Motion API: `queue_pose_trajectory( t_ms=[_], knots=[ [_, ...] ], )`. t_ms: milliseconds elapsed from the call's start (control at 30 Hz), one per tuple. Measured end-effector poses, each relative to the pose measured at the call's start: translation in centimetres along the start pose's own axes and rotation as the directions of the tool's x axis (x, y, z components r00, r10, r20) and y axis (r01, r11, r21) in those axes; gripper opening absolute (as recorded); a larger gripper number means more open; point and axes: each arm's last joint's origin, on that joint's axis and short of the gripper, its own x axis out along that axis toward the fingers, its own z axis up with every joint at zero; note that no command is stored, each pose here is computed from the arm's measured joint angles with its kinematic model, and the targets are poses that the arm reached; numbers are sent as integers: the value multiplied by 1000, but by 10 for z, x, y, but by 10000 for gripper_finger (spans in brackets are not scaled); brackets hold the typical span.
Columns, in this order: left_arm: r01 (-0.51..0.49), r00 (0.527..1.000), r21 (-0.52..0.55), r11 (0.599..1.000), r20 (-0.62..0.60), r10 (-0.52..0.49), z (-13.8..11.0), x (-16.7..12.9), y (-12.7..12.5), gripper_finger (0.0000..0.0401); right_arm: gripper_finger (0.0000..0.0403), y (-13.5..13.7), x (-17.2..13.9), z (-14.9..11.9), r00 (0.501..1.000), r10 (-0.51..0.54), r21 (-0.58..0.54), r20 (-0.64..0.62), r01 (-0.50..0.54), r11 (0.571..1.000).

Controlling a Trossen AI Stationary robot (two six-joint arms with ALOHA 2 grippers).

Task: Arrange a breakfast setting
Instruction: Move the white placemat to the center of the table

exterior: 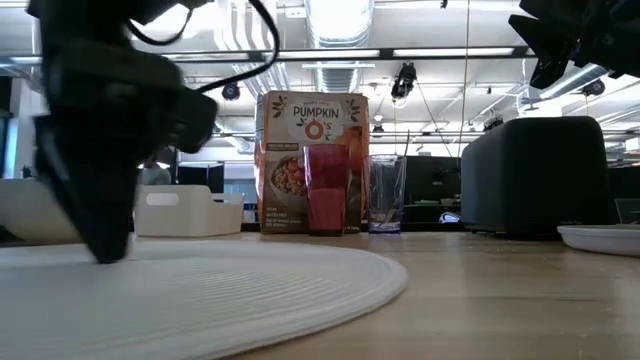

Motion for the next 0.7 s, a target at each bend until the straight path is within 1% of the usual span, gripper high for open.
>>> queue_pose_trajectory(
  t_ms=[333,500,700],
  knots=[
    [34,990,87,996,133,-46,39,0,8,134,118,0,0,0,1000,0,0,-1,0,1000],
    [49,981,117,992,182,-70,56,0,12,134,118,0,0,0,1000,0,0,0,0,1000],
    [45,969,180,983,231,-87,72,-1,17,134,118,0,0,0,1000,0,0,0,0,1000]
  ],
)
